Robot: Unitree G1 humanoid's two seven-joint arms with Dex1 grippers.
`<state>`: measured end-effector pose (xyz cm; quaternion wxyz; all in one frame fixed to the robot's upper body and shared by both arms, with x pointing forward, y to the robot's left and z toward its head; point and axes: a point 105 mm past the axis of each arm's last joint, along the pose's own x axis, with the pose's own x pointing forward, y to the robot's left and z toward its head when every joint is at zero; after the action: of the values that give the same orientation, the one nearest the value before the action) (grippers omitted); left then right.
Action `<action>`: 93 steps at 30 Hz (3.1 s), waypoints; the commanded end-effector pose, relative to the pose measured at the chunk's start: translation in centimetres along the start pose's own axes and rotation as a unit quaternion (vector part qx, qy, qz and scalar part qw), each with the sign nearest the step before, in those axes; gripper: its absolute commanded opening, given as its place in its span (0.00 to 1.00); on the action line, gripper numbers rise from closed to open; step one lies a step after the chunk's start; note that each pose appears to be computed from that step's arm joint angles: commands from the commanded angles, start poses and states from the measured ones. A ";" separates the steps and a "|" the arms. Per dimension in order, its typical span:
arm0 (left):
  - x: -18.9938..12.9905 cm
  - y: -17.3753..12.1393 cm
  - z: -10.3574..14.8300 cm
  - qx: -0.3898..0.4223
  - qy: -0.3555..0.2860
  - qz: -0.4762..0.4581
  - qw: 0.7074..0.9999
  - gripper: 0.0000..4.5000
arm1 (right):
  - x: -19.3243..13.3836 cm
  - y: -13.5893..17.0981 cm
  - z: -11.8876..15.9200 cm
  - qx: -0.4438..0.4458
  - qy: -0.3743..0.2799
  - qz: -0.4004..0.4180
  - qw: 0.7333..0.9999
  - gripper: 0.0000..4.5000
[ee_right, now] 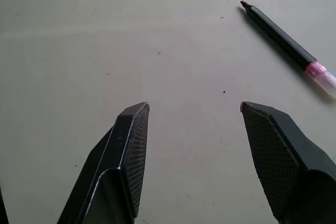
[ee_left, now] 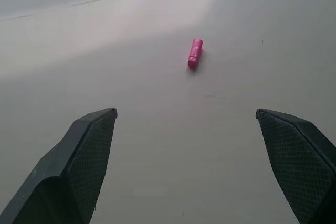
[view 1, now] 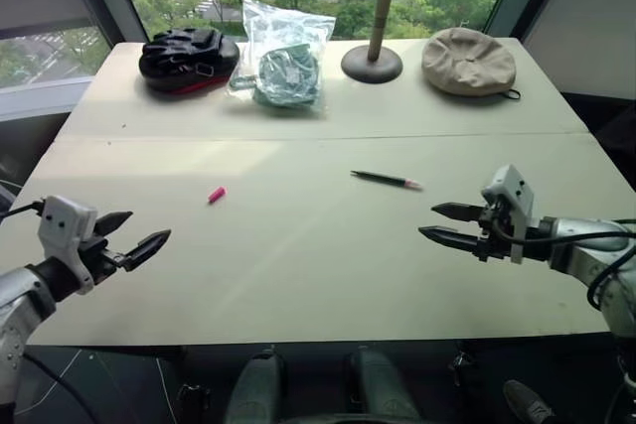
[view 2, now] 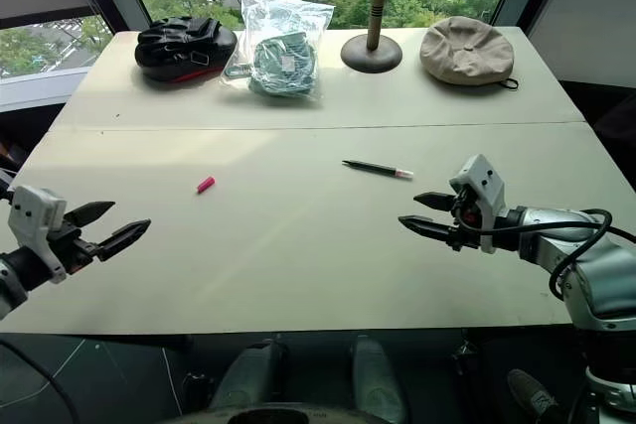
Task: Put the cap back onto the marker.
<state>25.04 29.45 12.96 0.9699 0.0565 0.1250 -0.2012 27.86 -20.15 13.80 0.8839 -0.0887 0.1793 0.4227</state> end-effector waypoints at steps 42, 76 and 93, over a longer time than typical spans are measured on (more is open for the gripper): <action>7.3 -1.6 6.6 0.148 0.004 -0.274 0.950 0.98 | 1.4 -2.5 2.4 -0.072 -0.006 -0.018 0.997 0.64; 7.4 -3.2 5.2 0.123 -0.023 -0.249 0.960 0.98 | 13.7 -6.8 3.7 -0.187 0.055 0.056 0.979 0.64; 7.6 -4.1 4.8 0.120 -0.026 -0.247 0.961 0.99 | 13.3 -7.9 1.9 -0.160 0.105 0.025 0.981 0.58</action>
<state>31.35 22.34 14.48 0.8791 0.1313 0.1007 -0.4470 42.17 -14.23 10.58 0.8229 -0.2662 0.1889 0.4651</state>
